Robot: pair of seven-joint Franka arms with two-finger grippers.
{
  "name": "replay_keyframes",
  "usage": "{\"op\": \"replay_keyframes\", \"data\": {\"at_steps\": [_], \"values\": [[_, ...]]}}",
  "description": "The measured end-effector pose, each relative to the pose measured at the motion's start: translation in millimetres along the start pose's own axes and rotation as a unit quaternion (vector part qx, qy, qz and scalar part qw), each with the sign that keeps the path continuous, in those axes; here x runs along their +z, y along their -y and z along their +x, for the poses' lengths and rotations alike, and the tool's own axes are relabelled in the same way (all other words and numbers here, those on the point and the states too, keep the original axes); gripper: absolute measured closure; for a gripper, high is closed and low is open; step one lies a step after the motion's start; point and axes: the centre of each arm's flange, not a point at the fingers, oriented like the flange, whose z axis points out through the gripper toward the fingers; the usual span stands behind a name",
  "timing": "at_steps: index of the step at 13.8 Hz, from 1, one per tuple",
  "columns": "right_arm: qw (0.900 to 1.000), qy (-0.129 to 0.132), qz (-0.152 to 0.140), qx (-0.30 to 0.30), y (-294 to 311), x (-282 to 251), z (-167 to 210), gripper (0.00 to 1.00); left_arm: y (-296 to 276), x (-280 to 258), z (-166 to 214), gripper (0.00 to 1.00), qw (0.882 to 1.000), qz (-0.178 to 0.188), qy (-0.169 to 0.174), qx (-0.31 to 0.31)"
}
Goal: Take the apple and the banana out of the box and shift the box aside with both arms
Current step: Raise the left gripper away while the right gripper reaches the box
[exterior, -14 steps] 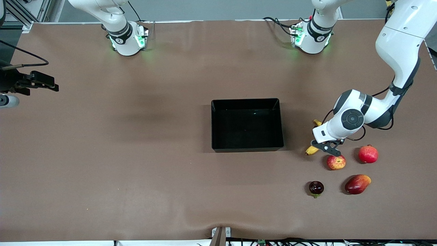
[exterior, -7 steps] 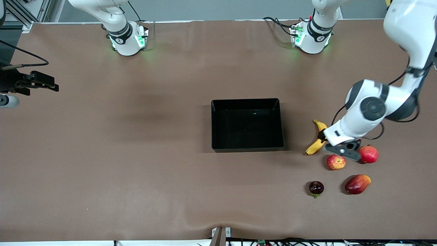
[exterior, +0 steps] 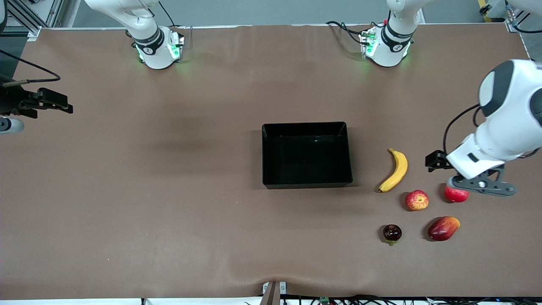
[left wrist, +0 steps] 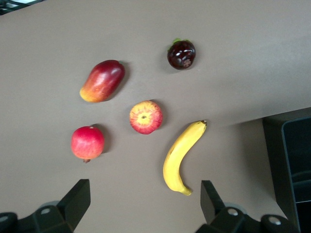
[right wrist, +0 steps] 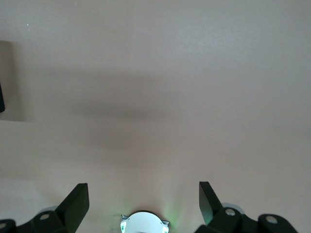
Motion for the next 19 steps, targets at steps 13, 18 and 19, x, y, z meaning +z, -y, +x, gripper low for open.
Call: {"op": "replay_keyframes", "data": {"at_steps": [13,18,19], "values": [[0.995,-0.026,0.013,-0.091,107.1,3.6,16.4,0.00,20.3,-119.1,-40.2,0.00,0.998,-0.003,0.012,-0.067],[0.991,-0.032,0.042,-0.124,155.0,24.5,35.7,0.00,19.9,-148.7,-82.6,0.00,0.994,-0.036,0.016,-0.098],[0.989,-0.036,0.039,-0.136,170.9,27.2,37.4,0.00,19.0,-153.1,-91.3,0.00,0.994,-0.038,0.015,-0.098]]}}
